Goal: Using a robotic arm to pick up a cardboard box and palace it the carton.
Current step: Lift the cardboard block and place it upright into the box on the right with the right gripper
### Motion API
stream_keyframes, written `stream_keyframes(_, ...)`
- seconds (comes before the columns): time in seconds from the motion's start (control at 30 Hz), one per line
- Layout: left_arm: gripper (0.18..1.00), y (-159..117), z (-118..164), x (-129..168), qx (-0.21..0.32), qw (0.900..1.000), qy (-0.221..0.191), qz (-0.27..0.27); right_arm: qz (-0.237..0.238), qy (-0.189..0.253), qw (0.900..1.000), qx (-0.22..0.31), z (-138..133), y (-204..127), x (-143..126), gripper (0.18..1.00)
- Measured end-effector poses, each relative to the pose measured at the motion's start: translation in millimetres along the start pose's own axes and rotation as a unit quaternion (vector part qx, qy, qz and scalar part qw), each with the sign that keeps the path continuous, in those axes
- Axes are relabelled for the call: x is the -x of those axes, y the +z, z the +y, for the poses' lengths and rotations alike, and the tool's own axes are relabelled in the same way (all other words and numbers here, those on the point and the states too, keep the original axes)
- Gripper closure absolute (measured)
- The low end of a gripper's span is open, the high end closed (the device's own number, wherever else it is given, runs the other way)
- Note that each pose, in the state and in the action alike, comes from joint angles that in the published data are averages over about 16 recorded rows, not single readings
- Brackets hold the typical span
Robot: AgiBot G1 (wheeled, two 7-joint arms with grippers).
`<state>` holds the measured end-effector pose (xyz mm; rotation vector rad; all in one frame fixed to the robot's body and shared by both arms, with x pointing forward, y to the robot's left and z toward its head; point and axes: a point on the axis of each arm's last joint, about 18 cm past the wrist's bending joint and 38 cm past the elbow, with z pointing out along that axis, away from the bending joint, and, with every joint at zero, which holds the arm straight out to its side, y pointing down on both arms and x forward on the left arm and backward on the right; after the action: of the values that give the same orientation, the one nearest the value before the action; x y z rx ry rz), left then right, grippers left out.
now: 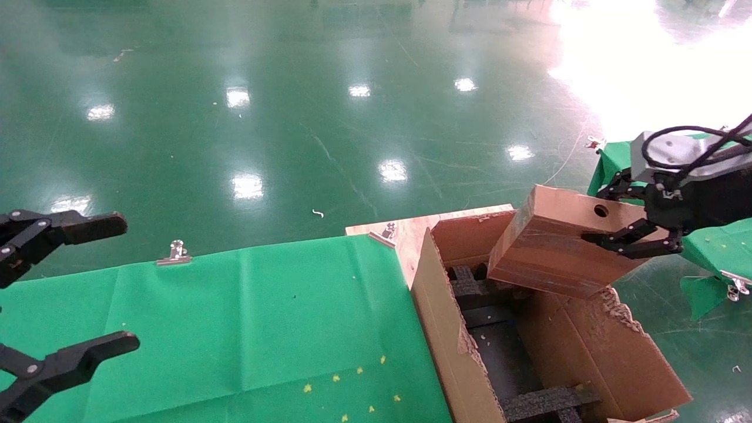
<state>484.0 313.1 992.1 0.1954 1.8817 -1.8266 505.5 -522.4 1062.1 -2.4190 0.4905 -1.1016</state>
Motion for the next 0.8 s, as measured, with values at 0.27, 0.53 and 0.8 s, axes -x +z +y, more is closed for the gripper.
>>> stream_keyframes(0.27,0.184,0,0,0,0.0,1.0,0.0,0.0,0.022,0.122,0.992,0.015,12,18,1,0.798)
stream_keyframes(0.53,0.184,0,0,0,0.0,1.0,0.0,0.0,0.036,0.249,0.967,0.039,29,32,23,0.799)
stream_keyframes(0.8,0.184,0,0,0,0.0,1.0,0.0,0.0,0.064,0.342,0.935,0.065,45,41,47,0.801)
